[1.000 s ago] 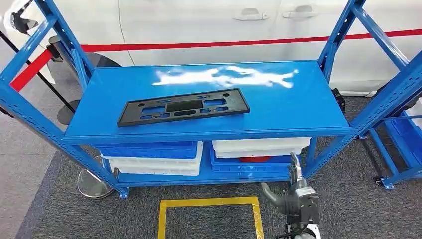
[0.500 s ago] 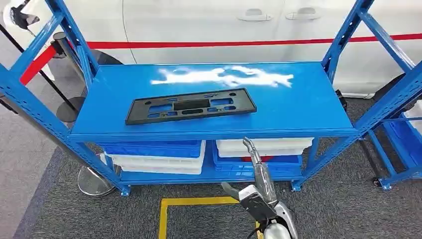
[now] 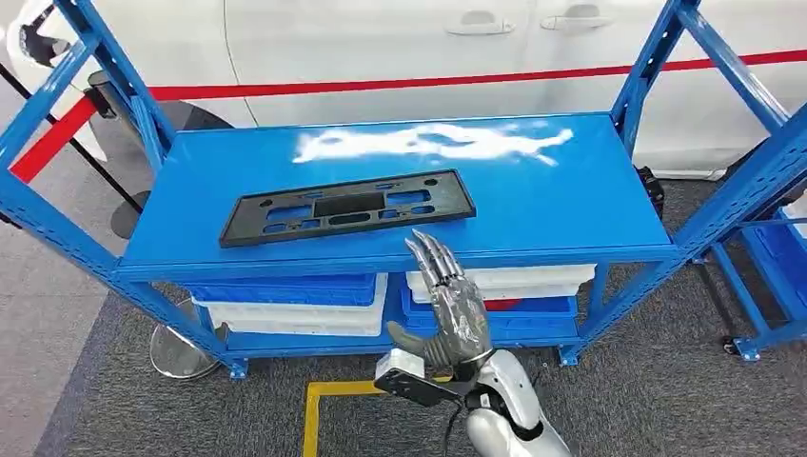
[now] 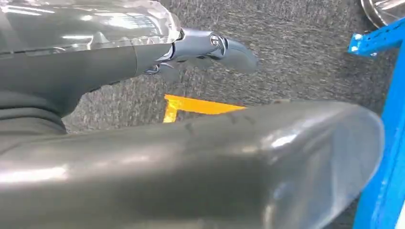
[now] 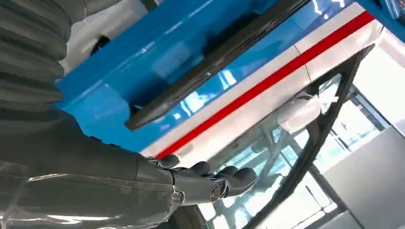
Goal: Take the parts from the cabinet and place them on the table.
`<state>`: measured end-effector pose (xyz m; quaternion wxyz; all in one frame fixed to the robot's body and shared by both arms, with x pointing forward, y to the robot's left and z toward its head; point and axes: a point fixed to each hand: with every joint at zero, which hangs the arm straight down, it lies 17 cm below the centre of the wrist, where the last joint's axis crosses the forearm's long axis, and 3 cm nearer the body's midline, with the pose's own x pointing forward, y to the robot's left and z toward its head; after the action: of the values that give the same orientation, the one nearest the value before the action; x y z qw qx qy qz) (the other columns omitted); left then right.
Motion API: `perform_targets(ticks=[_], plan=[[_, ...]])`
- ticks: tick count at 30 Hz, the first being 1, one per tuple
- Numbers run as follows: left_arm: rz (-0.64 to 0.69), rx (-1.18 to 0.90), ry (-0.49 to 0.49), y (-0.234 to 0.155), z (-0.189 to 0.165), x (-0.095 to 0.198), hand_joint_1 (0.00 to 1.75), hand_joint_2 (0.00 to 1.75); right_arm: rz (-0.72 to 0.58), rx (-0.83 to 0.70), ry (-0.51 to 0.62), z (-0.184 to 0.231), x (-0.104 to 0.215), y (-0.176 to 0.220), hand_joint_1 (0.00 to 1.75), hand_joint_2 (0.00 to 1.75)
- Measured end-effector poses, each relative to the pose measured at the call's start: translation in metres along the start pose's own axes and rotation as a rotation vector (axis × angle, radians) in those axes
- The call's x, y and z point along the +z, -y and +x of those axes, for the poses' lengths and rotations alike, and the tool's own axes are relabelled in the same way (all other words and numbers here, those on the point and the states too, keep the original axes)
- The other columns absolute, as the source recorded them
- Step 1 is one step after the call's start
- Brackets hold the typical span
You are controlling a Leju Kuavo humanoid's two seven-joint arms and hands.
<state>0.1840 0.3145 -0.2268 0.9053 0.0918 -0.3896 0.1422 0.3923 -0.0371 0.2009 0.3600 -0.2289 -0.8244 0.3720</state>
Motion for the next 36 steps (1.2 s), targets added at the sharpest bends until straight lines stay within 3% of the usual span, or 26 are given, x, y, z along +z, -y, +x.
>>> perform_targets(ticks=[10,20,27,36], plan=[[-0.026,-0.025,0.019,0.007,0.008,-0.003,0.00,0.00,-0.066,0.180,0.119,0.049,-0.041,0.015,0.00,1.75],[-0.056,-0.035,0.033,0.015,0.016,-0.007,0.00,0.00,-0.133,0.351,0.237,0.089,-0.054,0.016,0.00,1.75],[-0.079,-0.032,0.043,0.019,0.023,-0.009,0.00,0.00,-0.195,0.454,0.331,0.116,-0.055,0.016,0.00,1.75],[-0.108,-0.004,0.051,0.020,0.032,-0.013,0.00,0.00,-0.181,0.593,0.408,0.111,-0.031,-0.019,0.00,1.75]])
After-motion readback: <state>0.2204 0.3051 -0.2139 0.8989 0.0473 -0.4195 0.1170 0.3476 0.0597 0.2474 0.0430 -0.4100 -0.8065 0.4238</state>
